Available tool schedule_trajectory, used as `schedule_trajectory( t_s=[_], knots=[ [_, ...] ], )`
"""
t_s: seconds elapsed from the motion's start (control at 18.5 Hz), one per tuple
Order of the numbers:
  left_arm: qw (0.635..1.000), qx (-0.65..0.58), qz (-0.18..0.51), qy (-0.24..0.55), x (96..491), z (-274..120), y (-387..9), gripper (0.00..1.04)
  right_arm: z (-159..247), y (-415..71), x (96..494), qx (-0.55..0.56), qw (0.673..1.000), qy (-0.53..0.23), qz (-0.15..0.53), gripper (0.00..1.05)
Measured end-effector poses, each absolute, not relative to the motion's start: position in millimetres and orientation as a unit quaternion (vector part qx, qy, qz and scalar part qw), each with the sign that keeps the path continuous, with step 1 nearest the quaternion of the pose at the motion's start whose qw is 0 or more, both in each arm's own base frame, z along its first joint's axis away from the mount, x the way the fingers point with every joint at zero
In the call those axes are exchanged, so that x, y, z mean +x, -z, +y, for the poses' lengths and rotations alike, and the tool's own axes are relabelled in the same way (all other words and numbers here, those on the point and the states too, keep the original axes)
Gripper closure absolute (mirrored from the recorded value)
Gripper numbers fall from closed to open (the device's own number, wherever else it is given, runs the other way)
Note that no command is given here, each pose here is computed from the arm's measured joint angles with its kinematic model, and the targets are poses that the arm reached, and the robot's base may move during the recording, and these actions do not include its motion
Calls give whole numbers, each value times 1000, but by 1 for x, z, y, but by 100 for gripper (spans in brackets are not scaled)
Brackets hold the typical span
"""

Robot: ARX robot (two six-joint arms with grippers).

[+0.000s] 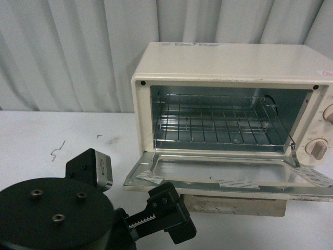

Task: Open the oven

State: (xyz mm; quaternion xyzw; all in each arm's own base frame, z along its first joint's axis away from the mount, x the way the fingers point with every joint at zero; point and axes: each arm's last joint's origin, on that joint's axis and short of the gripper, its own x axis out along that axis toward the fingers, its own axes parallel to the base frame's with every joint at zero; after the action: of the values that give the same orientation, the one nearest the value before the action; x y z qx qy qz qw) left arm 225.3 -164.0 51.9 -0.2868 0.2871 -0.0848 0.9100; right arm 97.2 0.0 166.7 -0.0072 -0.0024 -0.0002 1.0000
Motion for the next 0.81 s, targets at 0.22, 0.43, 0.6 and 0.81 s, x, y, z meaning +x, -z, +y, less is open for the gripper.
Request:
schedule_trajectory(
  t_s=[0.22,0.43,0.6,0.81],
  knots=[
    [902,-303,288,112,224,-137,-59,7,0,-167,97,-7,1000,0,-2,6],
    [902,-294,293,121,218,-89,-83,7,0,-167,97,-7,1000,0,-2,6],
    [915,-291,253,117,220,-66,-111,7,0,-167,97,-7,1000,0,-2,6],
    [930,-270,223,112,218,-59,-126,7,0,-167,97,-7,1000,0,-2,6]
  ],
)
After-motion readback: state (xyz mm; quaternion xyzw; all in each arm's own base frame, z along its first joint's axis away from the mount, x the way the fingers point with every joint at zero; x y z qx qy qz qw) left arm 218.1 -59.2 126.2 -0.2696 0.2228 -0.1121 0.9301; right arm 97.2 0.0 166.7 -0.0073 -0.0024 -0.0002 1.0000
